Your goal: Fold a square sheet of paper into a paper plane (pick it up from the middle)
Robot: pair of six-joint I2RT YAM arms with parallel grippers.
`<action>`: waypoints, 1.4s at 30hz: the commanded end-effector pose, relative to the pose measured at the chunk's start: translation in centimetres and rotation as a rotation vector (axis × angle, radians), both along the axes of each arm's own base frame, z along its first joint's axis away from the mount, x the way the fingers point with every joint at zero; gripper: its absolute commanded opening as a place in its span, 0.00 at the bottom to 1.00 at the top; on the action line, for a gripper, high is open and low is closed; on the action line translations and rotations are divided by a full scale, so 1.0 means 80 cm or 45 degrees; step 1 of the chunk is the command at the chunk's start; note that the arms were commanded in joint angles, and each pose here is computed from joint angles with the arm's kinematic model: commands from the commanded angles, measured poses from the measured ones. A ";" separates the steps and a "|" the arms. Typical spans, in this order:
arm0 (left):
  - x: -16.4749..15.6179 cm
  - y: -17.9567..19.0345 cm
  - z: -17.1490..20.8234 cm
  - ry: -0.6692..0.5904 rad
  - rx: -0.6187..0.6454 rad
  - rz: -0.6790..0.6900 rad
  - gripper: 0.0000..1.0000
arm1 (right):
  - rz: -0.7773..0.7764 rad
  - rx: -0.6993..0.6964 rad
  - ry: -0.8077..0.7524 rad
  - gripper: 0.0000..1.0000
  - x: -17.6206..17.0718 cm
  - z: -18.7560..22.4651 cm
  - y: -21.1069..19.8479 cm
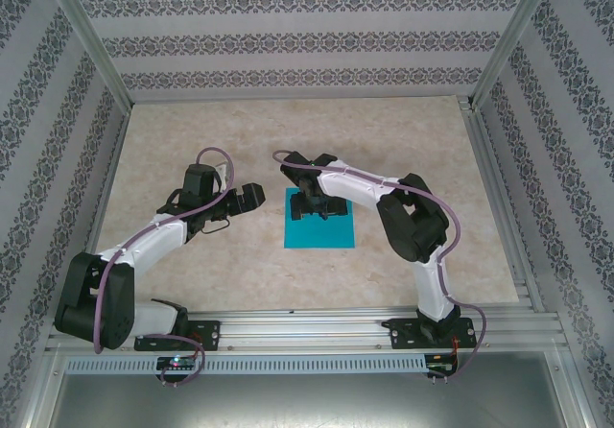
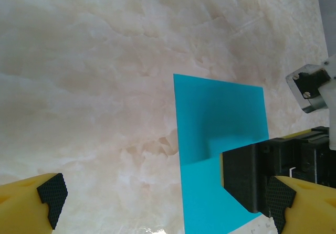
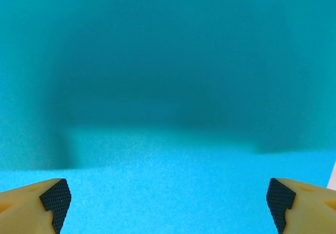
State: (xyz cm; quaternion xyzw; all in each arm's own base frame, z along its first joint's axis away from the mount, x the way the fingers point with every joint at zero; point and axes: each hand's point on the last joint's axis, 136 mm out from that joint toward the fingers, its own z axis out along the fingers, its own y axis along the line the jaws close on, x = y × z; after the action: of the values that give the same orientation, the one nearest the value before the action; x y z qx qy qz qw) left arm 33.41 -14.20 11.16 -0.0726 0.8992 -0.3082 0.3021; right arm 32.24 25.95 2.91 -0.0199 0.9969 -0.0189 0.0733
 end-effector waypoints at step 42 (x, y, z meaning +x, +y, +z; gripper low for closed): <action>-0.008 -0.006 -0.002 0.000 0.013 -0.054 1.00 | -0.146 -0.057 0.109 0.97 -0.022 -0.060 -0.020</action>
State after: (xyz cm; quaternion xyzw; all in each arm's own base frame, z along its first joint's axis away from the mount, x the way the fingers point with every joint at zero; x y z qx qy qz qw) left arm 33.31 -14.24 11.07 -0.0709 0.8999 -0.3084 0.3000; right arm 32.62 26.06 1.18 0.0461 0.9965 0.0059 0.0696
